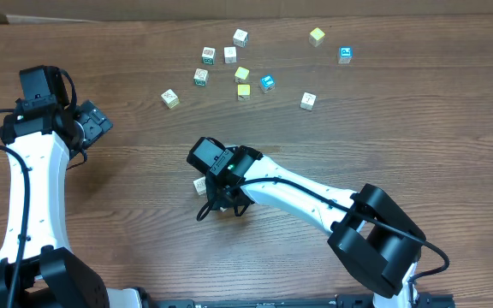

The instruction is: Form a circle

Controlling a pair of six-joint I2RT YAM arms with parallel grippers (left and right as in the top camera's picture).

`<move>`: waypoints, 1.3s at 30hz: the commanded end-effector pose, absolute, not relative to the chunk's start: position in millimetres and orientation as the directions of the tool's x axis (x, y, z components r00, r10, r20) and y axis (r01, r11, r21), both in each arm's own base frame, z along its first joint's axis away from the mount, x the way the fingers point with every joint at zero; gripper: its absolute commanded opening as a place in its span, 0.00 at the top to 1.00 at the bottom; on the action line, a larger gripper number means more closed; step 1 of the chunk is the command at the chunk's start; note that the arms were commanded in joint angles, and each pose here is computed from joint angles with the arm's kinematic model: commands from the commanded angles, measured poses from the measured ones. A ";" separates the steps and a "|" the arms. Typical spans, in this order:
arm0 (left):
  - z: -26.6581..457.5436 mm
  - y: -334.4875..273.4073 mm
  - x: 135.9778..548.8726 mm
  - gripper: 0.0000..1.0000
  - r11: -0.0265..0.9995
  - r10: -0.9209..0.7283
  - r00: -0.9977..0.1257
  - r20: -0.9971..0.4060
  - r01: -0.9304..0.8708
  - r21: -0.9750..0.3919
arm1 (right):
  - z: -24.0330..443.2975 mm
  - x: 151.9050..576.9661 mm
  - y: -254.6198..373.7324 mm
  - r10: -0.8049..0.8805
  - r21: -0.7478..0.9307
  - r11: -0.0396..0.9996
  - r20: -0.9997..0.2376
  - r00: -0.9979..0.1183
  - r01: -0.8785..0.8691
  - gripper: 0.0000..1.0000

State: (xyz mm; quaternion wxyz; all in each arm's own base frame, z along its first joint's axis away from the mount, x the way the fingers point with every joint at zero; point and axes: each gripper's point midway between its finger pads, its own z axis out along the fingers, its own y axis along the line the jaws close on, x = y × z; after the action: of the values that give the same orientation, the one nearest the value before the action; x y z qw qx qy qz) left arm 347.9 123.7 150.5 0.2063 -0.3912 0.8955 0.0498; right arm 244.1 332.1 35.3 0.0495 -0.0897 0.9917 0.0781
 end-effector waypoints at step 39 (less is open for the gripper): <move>158.0 124.5 350.3 0.00 0.681 -0.685 -0.591 -0.427 -0.728 -0.085 | 32.9 195.4 328.8 -0.156 0.245 0.961 0.114 -0.981 -0.124 0.96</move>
State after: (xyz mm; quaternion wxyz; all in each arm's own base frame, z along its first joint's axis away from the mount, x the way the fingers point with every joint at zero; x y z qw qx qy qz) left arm 347.9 123.7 150.5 0.2063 -0.3912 0.8955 0.0498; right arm 194.6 325.8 25.0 -0.0704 -0.0755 0.9893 0.1031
